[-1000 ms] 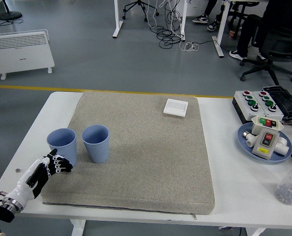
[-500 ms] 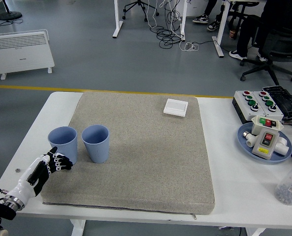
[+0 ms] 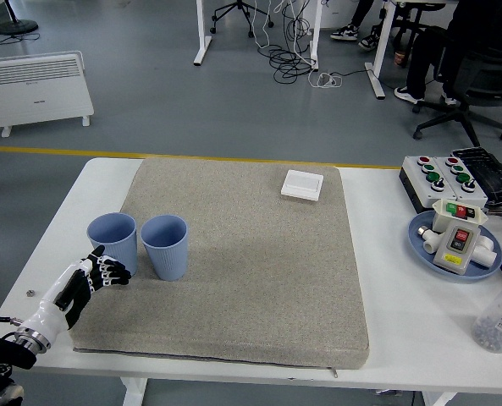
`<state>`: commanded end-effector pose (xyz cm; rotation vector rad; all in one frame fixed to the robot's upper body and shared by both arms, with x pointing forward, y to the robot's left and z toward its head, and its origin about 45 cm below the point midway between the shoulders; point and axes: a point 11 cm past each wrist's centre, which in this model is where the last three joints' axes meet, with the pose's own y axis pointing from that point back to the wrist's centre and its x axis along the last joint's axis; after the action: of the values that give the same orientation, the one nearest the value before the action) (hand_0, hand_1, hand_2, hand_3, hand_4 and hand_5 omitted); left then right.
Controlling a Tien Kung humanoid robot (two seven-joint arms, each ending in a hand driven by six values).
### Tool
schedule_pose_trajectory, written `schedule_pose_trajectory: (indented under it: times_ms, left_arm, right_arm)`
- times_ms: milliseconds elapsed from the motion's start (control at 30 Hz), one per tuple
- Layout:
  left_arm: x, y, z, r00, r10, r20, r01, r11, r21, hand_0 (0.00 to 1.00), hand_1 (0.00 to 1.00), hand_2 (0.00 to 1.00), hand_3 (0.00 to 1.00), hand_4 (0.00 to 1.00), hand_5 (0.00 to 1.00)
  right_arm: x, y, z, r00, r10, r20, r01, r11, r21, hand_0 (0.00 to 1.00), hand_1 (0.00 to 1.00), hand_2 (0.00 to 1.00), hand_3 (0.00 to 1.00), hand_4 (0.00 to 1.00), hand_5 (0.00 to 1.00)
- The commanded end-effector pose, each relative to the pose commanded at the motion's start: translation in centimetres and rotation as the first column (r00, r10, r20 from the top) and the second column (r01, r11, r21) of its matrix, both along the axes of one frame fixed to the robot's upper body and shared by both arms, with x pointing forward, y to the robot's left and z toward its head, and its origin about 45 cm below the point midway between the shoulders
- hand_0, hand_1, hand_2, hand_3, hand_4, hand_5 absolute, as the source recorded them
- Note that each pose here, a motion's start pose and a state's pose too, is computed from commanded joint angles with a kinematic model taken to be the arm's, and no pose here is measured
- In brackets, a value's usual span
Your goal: Push cup pick cup insert cup
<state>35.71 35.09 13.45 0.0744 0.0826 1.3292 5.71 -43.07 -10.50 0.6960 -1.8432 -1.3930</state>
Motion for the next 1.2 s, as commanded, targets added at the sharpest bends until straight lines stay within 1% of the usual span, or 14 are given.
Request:
schedule_pose_trajectory:
  times_ms: [233,467,600,900,1200]
  left_arm:
    - [0.89,-0.1,0.3,1.0,0.0,0.006,0.0,1.0,0.002,0.572,0.553,0.502,0.45,0.609,0.998]
    - [1.89,-0.8,0.6,1.0,-0.01,0.008,0.011,1.0,-0.005,0.574,0.557,0.503,0.45,0.608,0.998]
    - [2.27,-1.0,0.6,1.0,-0.014,0.007,0.014,1.0,-0.001,0.579,0.56,0.504,0.45,0.603,0.998]
    - [3.33,-0.7,0.7,1.0,-0.007,0.007,0.007,1.0,0.015,0.582,0.561,0.505,0.45,0.602,0.998]
    - [4.14,-0.6,0.7,1.0,0.002,0.006,-0.002,1.0,0.023,0.582,0.561,0.505,0.45,0.601,0.998]
  right_arm:
    - [0.1,0.1,0.0,1.0,0.003,0.0,-0.003,1.0,0.001,0.753,0.627,0.611,0.586,0.12,0.613]
    - [0.2,0.2,0.0,1.0,0.005,0.001,-0.005,1.0,0.003,0.753,0.627,0.611,0.586,0.12,0.613]
    - [0.2,0.2,-0.1,1.0,0.006,0.001,-0.006,1.0,0.004,0.752,0.627,0.611,0.586,0.12,0.614]
    - [0.3,0.3,-0.1,1.0,0.008,0.001,-0.008,1.0,0.004,0.753,0.627,0.613,0.587,0.119,0.615]
    - [0.2,0.4,-0.1,1.0,0.01,-0.001,-0.01,1.0,0.006,0.753,0.627,0.615,0.587,0.119,0.617]
